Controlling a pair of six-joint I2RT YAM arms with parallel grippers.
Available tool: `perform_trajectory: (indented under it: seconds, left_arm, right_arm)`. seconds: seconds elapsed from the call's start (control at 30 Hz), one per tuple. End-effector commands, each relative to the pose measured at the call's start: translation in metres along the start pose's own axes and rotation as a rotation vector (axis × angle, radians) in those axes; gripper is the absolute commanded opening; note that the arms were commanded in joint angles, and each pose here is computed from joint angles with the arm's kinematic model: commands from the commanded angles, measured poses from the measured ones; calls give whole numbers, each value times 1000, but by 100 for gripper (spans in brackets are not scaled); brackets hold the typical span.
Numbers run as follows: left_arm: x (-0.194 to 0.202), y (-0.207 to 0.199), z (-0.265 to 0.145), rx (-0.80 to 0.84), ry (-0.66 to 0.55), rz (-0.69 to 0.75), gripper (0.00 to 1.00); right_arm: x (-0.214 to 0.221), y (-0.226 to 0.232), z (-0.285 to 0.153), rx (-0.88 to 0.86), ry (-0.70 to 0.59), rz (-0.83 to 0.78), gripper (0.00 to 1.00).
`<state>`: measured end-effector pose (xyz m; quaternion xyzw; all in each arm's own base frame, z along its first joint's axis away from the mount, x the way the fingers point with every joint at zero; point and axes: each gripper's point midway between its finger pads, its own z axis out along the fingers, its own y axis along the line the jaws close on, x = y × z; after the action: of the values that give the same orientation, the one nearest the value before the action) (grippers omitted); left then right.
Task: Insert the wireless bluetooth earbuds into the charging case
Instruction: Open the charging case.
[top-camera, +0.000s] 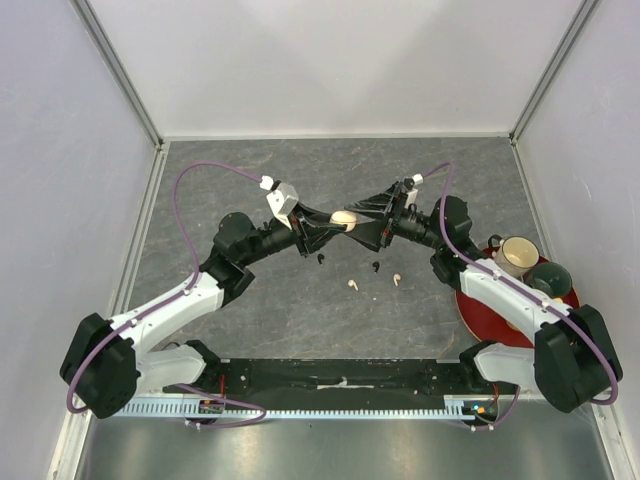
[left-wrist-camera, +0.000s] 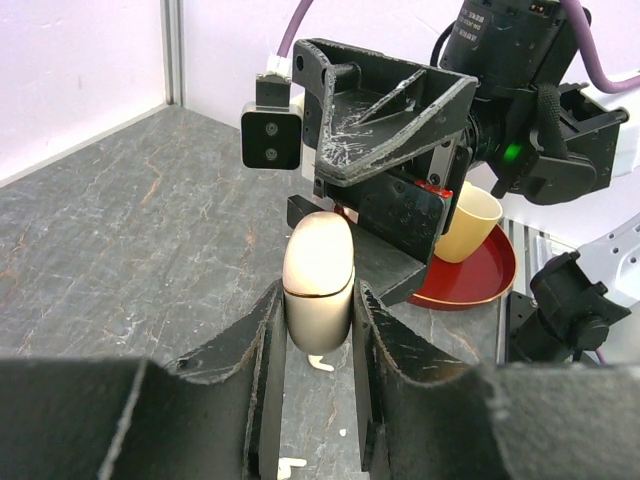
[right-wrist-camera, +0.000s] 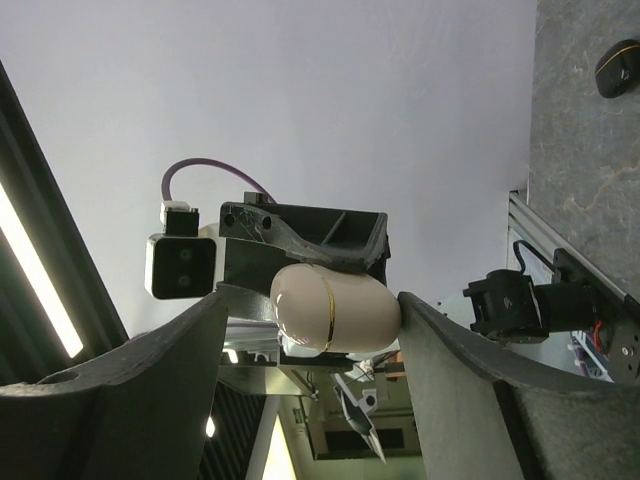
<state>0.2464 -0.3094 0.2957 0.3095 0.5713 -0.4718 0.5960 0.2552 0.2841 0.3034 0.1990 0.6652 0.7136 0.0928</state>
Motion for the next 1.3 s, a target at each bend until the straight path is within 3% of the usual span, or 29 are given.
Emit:
perform_trajectory:
  seconds: [0.0, 0.33, 0.67, 1.0, 1.07, 1.2, 1.27]
  left_arm:
    - [-22, 4, 7, -15, -67, 82, 2]
    - [-19, 1, 8, -3, -59, 83, 2]
    - [-18, -2, 8, 5, -62, 93, 2]
    - [-17, -4, 9, 11, -64, 96, 2]
    - [-17, -6, 9, 20, -62, 92, 3]
    - [-16, -6, 10, 19, -59, 75, 22]
    - [-17, -4, 11, 10, -63, 65, 25]
  right_arm:
    - [8, 14, 2, -49, 33, 9, 75]
    - [8, 16, 2, -86, 30, 46, 62]
    - [6, 20, 1, -118, 20, 57, 61]
    - [6, 21, 0, -136, 17, 49, 47]
    - [6, 24, 1, -138, 21, 29, 37]
    - [9, 25, 2, -118, 30, -9, 29]
    - [10, 25, 2, -116, 30, -18, 27]
